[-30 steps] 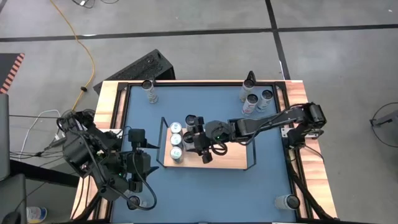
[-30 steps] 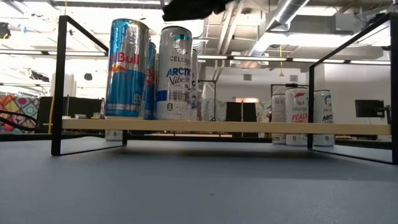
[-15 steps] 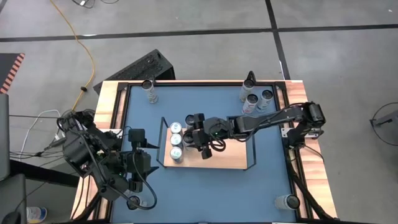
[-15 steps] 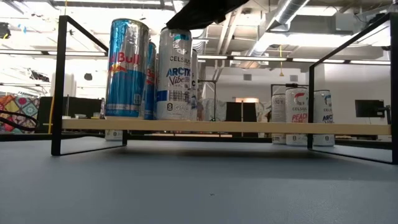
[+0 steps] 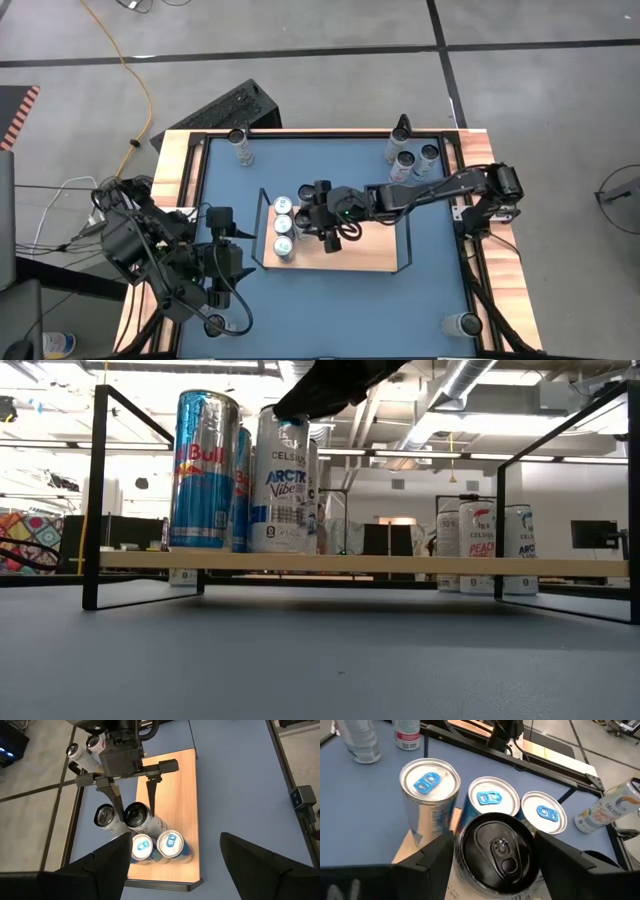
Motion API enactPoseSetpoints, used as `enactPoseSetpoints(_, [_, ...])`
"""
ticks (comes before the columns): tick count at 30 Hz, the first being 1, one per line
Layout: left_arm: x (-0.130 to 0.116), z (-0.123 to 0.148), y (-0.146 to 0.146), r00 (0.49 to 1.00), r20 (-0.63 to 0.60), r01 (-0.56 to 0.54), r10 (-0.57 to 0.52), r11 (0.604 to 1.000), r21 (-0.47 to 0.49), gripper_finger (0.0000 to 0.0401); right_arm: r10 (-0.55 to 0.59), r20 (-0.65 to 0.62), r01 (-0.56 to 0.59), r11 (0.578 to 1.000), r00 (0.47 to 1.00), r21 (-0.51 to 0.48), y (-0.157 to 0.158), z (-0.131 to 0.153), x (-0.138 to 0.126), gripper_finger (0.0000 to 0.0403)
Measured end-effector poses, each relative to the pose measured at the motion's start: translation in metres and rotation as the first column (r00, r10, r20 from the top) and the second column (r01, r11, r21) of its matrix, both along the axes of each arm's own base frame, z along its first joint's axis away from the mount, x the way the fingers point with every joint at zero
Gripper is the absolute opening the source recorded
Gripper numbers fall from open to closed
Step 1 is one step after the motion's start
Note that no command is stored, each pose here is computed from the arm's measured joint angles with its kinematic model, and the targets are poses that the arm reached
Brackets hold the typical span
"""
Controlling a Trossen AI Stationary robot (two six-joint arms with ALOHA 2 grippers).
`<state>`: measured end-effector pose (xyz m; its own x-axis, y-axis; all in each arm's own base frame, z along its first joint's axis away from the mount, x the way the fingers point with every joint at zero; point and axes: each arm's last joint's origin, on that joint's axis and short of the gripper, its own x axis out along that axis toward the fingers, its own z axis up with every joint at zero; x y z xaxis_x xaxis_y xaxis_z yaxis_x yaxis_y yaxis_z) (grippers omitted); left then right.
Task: Place canned beverage on shelf
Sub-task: Put the left white blue soda can on the shelf aligned with the other blue soda can
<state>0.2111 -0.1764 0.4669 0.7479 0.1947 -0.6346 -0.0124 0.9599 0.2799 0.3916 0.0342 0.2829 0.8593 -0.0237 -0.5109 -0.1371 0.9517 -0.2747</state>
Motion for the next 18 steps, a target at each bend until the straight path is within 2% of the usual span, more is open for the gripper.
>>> enactPoseSetpoints(5, [0.0, 0.0, 0.0, 1.0, 0.0, -0.001, 0.001, 1.0, -0.002, 0.0286, -0.021, -0.008, 0.021, 1.0, 1.0, 0.005, 0.003, 0.0, -0.001, 0.0266])
enactPoseSetpoints(11, [0.0, 0.0, 0.0, 1.0, 0.0, 0.0, 0.0, 1.0, -0.002, 0.0286, -0.131, -0.033, 0.13, 0.991, 0.991, -0.044, 0.01, -0.003, -0.005, 0.0265])
enactPoseSetpoints(18, [0.0, 0.0, 0.0, 1.0, -0.004, 0.003, -0.003, 1.0, -0.006, 0.0286, -0.112, -0.036, 0.111, 0.993, 0.993, -0.041, 0.022, -0.004, -0.007, 0.0265])
